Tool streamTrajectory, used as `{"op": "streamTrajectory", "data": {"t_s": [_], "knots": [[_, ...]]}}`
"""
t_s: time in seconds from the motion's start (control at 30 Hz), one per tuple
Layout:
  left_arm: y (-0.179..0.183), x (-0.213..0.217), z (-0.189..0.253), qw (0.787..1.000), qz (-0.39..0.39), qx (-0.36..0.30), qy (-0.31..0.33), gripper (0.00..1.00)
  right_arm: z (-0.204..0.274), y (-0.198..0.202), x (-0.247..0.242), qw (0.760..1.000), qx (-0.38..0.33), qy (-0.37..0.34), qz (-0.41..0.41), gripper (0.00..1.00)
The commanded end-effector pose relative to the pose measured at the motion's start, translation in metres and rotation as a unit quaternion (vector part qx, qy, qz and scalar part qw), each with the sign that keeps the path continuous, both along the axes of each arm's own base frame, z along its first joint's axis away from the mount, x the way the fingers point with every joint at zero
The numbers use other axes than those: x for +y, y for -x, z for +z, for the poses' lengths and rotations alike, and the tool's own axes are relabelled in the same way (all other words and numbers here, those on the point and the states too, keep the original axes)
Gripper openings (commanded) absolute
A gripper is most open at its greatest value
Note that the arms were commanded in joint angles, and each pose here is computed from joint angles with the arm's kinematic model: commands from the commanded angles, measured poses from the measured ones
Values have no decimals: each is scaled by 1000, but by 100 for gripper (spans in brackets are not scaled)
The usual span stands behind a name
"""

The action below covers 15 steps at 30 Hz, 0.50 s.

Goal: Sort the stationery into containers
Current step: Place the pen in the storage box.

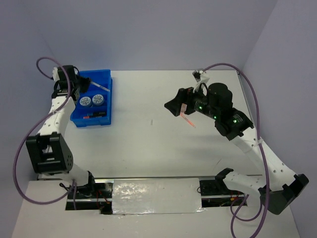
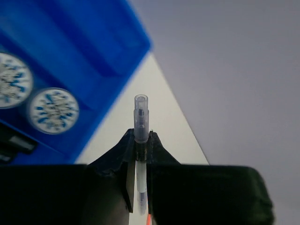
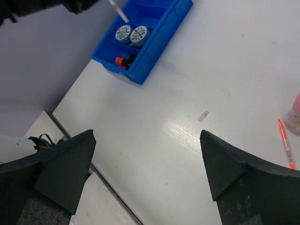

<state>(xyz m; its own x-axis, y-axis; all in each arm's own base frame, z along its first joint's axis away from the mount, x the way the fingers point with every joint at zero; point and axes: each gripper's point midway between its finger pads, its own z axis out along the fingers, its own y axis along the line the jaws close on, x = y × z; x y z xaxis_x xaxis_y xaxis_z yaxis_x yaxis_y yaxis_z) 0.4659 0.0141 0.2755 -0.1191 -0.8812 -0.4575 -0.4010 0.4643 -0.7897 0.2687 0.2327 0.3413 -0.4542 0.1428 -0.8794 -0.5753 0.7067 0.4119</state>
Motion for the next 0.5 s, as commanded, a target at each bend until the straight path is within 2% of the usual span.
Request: {"op": "streamTrajectory", "data": {"t_s": [0.0,0.07,0.17,0.27,0.47], "knots": [[-26,41,-22,990,119,-9,68,0,4,12,-2,1000,3,-26,2,100],[-49,54,-26,986,137,-26,87,0,-1,19,-1,999,11,-27,13,100],[-76,65,-32,985,148,-12,87,0,-10,24,-4,1000,18,-16,16,100],[-84,74,-48,982,171,14,81,0,-15,25,-10,1000,15,-1,8,100],[-88,90,-82,974,208,16,83,0,-22,26,-9,1000,23,13,17,100]]}}
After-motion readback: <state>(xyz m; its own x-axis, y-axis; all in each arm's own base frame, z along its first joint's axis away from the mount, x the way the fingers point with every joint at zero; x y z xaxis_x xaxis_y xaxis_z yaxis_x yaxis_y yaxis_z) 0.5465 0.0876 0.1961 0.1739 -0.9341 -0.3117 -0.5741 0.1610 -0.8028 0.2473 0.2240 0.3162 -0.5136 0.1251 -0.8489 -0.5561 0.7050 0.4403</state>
